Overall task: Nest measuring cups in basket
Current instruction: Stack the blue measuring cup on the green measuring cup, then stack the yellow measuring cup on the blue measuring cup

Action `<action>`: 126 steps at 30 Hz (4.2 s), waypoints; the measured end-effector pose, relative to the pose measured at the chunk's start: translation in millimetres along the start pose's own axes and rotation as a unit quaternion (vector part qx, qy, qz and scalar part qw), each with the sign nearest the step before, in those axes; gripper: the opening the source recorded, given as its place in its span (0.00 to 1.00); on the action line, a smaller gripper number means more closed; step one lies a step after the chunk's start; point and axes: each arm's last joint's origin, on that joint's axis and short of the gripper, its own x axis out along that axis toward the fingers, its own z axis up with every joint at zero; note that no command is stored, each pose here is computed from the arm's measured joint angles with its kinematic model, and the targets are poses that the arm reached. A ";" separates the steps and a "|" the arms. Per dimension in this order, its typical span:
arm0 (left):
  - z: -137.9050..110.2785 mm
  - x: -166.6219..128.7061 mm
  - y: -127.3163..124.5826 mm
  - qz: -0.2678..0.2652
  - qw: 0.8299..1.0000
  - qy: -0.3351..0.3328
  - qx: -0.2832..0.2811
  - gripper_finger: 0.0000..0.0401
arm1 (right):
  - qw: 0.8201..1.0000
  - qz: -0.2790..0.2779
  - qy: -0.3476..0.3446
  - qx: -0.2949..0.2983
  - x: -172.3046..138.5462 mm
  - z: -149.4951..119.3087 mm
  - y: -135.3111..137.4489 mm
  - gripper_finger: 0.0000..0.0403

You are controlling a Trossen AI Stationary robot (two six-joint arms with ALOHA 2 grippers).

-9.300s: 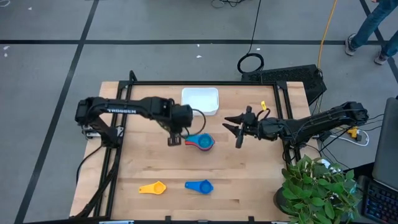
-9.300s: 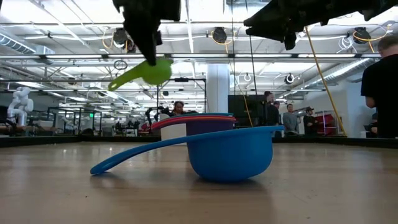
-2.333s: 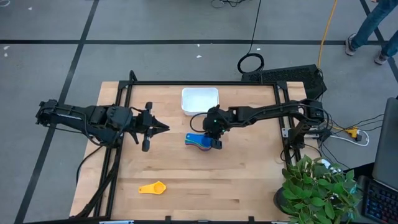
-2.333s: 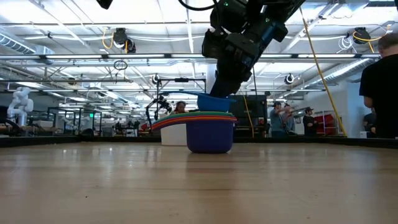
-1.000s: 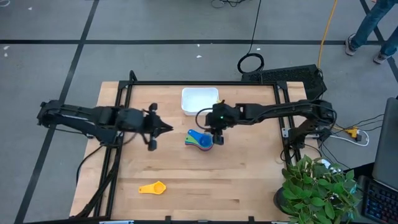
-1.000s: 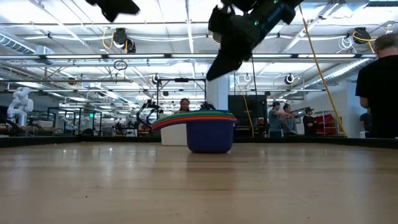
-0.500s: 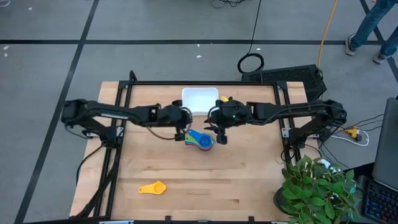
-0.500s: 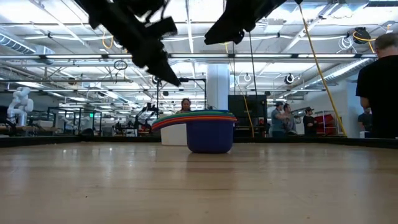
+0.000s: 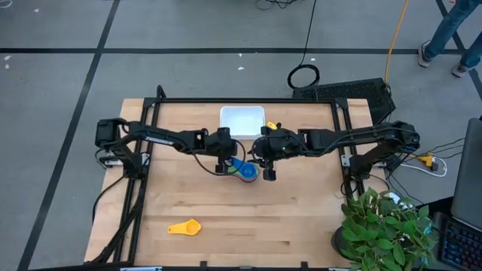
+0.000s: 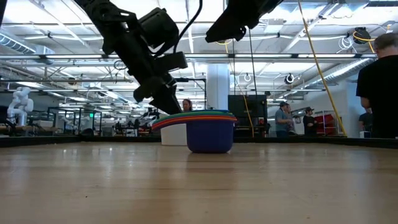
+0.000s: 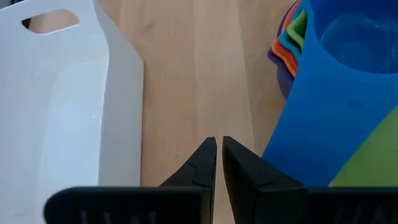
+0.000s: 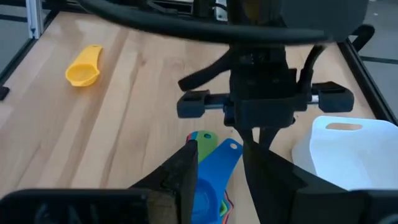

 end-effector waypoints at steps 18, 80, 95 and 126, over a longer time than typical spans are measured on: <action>-2.1 -4.2 -12.3 -0.056 0.998 0.016 0.004 0.08 | 1.000 -0.002 0.012 0.004 9.3 -20.0 1.1 0.29; -50.9 -164.5 -176.4 -0.196 0.936 0.207 -0.207 0.21 | 1.000 0.017 0.013 0.019 9.4 -21.2 14.1 0.29; -68.2 -134.2 -232.6 -0.217 0.928 0.252 -0.170 0.83 | 0.999 0.017 0.013 0.024 9.4 -21.1 14.1 0.29; -80.4 -107.4 -253.3 -0.170 0.911 0.332 -0.173 0.35 | 0.999 0.016 0.007 0.035 9.4 -19.8 13.7 0.29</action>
